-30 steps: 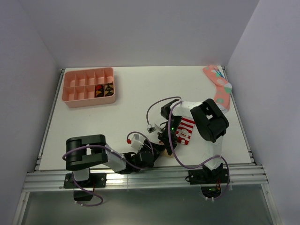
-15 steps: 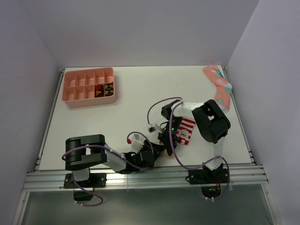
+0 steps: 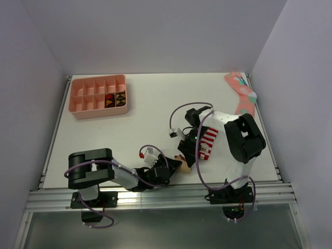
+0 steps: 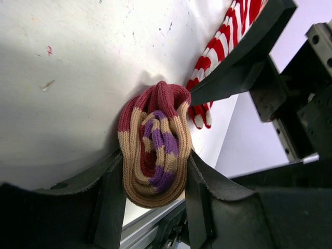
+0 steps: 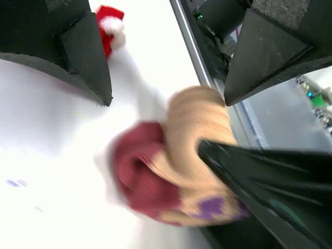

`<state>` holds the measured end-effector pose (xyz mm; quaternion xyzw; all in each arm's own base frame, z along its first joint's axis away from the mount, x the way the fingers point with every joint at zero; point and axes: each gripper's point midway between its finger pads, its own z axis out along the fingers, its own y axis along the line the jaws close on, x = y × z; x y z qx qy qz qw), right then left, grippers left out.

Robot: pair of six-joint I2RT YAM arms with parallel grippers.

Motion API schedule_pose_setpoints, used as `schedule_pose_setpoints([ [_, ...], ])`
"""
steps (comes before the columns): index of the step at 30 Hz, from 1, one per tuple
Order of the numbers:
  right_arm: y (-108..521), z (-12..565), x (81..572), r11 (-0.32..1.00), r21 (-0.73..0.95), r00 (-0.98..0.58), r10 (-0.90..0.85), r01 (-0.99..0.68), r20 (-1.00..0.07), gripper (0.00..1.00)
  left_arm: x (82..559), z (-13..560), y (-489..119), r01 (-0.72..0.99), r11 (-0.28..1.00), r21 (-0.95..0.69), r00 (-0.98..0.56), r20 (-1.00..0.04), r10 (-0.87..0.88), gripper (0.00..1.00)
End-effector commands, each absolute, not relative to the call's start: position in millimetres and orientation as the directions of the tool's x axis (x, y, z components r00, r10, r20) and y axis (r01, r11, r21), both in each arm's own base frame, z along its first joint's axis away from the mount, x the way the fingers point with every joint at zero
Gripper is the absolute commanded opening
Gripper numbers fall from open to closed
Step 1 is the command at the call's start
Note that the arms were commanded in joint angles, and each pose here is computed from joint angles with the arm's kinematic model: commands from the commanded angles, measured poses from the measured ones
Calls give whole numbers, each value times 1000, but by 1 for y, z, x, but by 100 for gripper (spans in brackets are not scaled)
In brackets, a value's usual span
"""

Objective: Roll the socks
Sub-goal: Pick up the sock at the center of the board, then place the sock in the storage box.

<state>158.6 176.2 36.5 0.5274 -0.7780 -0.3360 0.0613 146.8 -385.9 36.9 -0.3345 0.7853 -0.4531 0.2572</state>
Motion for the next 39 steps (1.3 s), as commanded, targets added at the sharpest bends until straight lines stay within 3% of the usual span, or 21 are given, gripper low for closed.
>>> schedule_pose_setpoints([
  [1, 173, 53, 185, 254, 490, -445, -835, -834, -324, 96, 148, 10, -353, -275, 517, -810, -641, -247, -727, 0],
  [16, 151, 115, 232, 399, 255, -474, -740, -881, -477, 96, 172, 69, -328, -126, 488, -864, -630, -310, -712, 0],
  [24, 147, 140, 242, 456, 174, -476, -713, -873, -515, 96, 191, 131, -304, -23, 443, -896, -602, -342, -721, 0],
  [30, 137, 183, 266, 564, 49, -487, -662, -824, -570, 97, 244, 202, -256, 121, 454, -883, -509, -448, -735, 0],
  [34, 133, 202, 272, 573, 18, -473, -658, -819, -585, 97, 299, 260, -200, 165, 469, -868, -356, -496, -792, 0],
  [39, 120, 209, 282, 546, -65, -416, -704, -835, -576, 97, 364, 289, -155, 173, 559, -811, -364, -580, -729, 0],
])
